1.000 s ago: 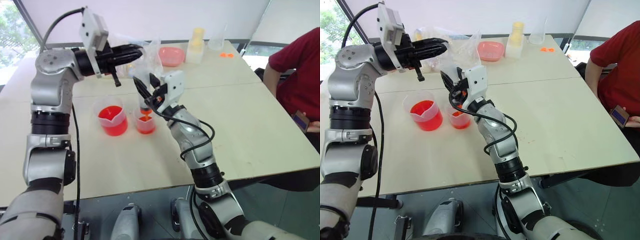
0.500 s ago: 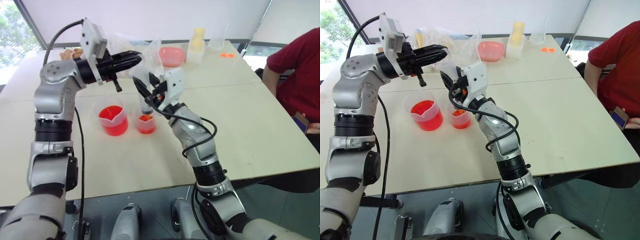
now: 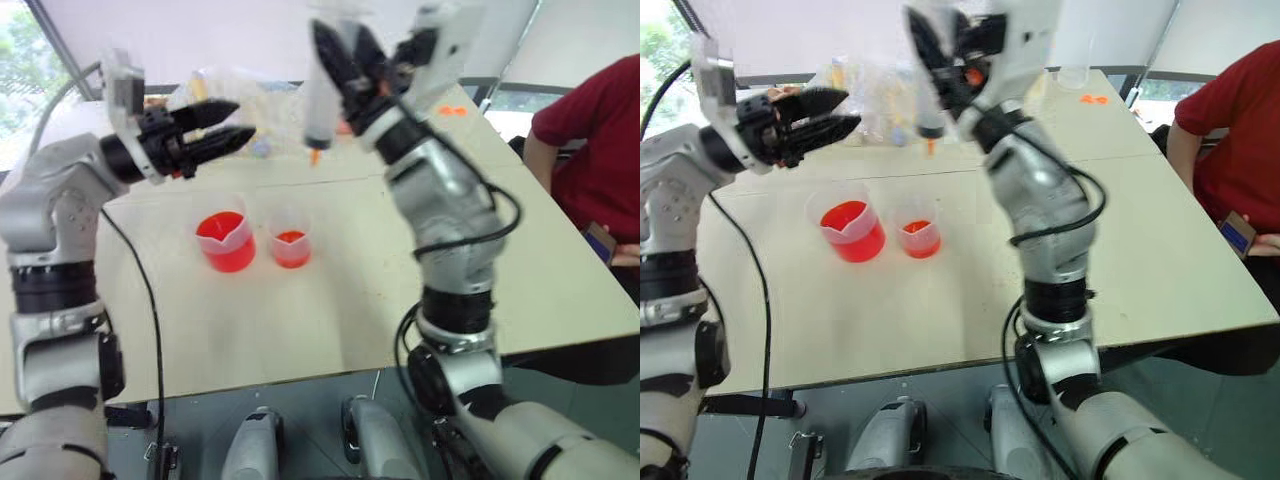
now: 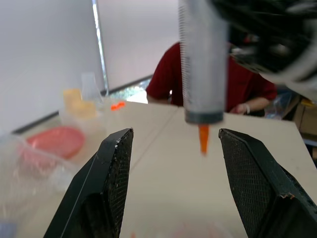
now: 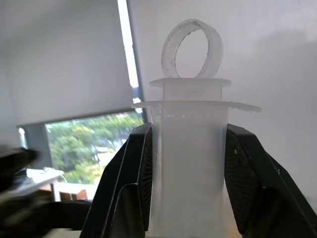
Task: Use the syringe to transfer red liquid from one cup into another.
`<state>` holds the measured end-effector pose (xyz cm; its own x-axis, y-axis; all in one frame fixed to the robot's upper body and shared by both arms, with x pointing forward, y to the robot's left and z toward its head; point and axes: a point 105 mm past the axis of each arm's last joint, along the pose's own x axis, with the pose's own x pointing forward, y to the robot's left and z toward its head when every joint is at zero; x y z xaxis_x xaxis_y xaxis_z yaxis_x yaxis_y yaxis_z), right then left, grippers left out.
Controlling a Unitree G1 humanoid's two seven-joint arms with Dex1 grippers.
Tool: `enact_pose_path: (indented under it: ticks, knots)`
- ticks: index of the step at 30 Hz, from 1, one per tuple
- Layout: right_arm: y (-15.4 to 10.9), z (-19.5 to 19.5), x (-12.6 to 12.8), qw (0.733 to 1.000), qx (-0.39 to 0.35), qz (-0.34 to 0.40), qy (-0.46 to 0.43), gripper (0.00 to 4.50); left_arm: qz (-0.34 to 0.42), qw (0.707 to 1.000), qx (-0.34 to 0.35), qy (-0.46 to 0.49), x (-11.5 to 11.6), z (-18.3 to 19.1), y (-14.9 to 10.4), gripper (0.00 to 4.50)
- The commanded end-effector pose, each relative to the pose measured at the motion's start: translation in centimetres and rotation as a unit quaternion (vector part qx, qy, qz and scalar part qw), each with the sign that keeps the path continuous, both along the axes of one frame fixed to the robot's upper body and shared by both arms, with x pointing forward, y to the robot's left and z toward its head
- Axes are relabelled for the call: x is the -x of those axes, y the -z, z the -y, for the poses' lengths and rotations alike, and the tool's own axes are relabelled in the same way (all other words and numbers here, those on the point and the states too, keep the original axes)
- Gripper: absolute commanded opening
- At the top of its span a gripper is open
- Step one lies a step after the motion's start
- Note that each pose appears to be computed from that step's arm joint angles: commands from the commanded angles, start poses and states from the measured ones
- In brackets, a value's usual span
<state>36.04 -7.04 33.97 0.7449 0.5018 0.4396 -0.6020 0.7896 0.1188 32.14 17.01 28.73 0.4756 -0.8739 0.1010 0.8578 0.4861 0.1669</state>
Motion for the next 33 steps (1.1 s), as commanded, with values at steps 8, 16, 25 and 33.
enact_pose_path:
  ticks: [8, 16, 25, 33]
  knots:
    - [12.5, 7.2, -2.3, 0.905, 0.119, -0.408, -0.013, 1.44, -0.036, 0.993, -0.105, -0.04, 7.1, -0.7, 2.8, 2.88]
    - [18.0, 5.4, -3.1, 0.861, 0.133, -0.488, -0.044, 1.44, -0.109, 0.981, -0.157, -0.036, 9.6, -0.8, 7.9, 2.88]
    - [19.0, 5.1, -4.0, 0.859, 0.139, -0.492, -0.038, 3.91, -0.12, 0.978, -0.164, -0.038, 9.2, -0.9, 9.1, 2.92]
    - [15.2, 7.1, -1.7, 0.897, 0.182, -0.392, -0.09, 4.44, -0.133, 0.982, -0.113, -0.066, 8.3, -2.0, 8.7, 2.92]
